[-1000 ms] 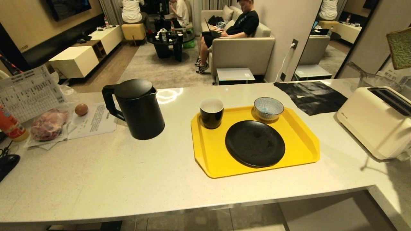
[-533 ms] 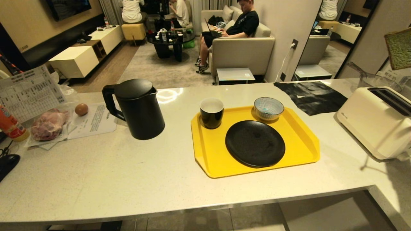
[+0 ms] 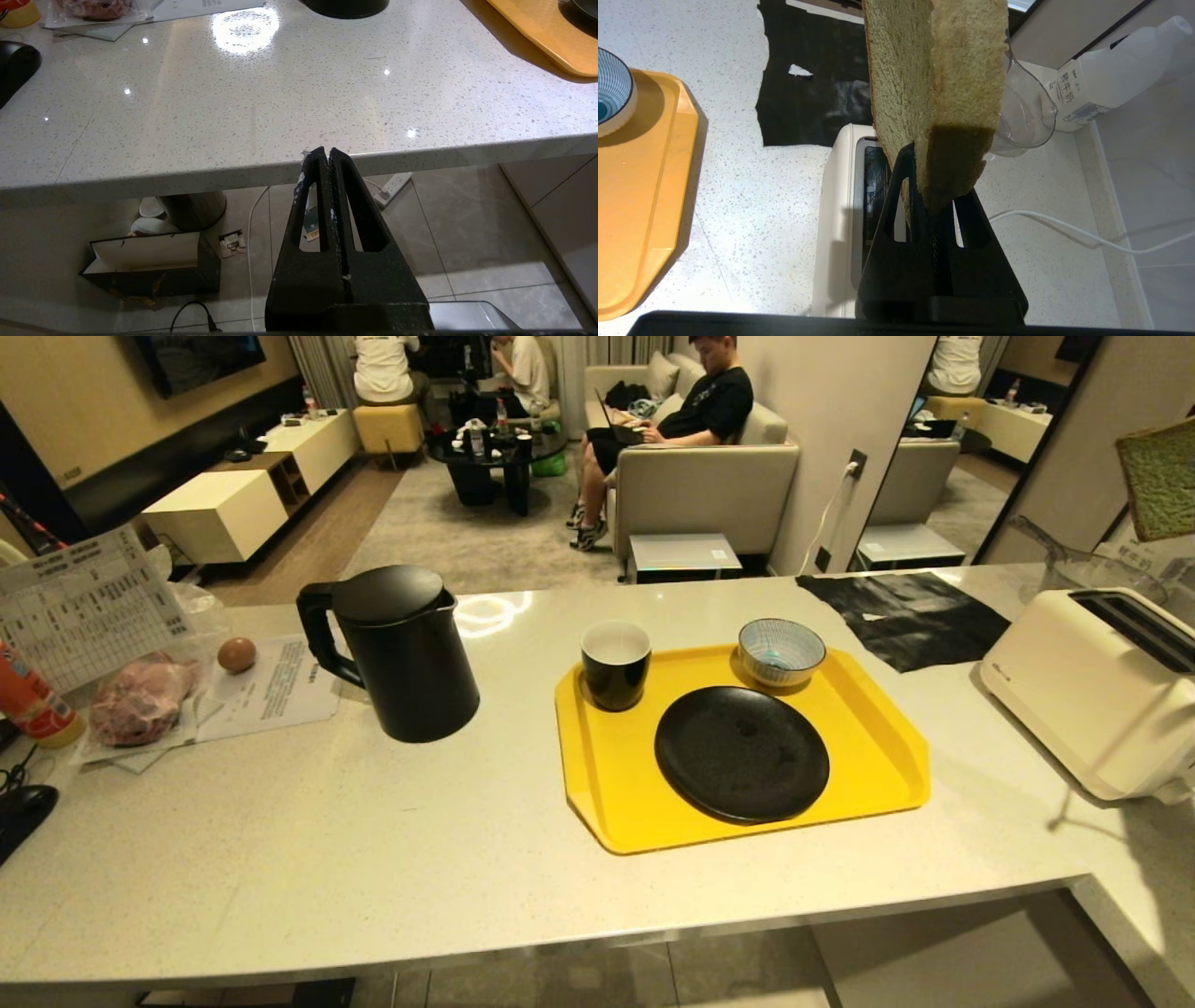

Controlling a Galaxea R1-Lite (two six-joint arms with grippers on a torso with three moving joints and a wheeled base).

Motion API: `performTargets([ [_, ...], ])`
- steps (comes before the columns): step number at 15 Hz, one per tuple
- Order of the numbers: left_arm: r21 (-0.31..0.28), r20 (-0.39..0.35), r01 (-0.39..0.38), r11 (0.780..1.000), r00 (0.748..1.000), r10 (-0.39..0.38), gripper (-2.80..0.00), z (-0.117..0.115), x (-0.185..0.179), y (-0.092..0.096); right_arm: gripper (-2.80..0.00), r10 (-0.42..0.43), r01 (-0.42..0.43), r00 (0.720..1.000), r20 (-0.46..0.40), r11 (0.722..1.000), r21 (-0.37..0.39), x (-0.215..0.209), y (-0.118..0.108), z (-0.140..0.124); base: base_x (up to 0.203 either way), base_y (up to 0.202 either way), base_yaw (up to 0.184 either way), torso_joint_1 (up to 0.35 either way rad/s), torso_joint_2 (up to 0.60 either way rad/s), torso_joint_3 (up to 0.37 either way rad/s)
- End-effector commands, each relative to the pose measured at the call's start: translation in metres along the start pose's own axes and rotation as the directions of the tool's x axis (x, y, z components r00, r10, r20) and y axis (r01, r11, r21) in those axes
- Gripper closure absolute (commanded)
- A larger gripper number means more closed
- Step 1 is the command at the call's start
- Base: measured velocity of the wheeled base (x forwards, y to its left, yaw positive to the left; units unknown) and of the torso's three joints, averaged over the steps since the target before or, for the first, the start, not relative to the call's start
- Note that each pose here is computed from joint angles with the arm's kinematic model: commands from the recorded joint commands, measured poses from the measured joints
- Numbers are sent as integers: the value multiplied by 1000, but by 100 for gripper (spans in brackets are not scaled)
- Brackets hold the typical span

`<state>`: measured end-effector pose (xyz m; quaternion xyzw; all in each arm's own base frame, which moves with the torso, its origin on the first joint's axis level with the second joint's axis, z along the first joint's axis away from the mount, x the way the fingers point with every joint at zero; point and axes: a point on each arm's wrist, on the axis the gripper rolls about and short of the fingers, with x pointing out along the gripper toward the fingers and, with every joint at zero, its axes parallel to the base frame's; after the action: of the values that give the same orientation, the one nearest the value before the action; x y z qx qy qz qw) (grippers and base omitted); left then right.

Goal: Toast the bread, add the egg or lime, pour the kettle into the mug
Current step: Put the bread slices in the toaster

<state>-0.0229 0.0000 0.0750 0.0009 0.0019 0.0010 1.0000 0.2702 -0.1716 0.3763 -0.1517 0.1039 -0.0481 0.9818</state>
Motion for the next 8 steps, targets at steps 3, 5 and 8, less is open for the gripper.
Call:
performTargets([
  [3,0,1,-1,1000,1000,1,0,0,0,0,0,5,-5,1000,-3,1000,-1,1,0,-1,0,0,0,0,0,0],
  [5,0,-1,0,1000,1000,0,0,0,0,0,0,5,-5,1000,-1,1000,-1,1,0,-1,9,9,-117,7,5,5],
  [8,0,1,0,1000,1000,0,0,0,0,0,0,6,-6,1000,-2,1000,-1,2,0,-1,1,10,-172,-1,1,4],
])
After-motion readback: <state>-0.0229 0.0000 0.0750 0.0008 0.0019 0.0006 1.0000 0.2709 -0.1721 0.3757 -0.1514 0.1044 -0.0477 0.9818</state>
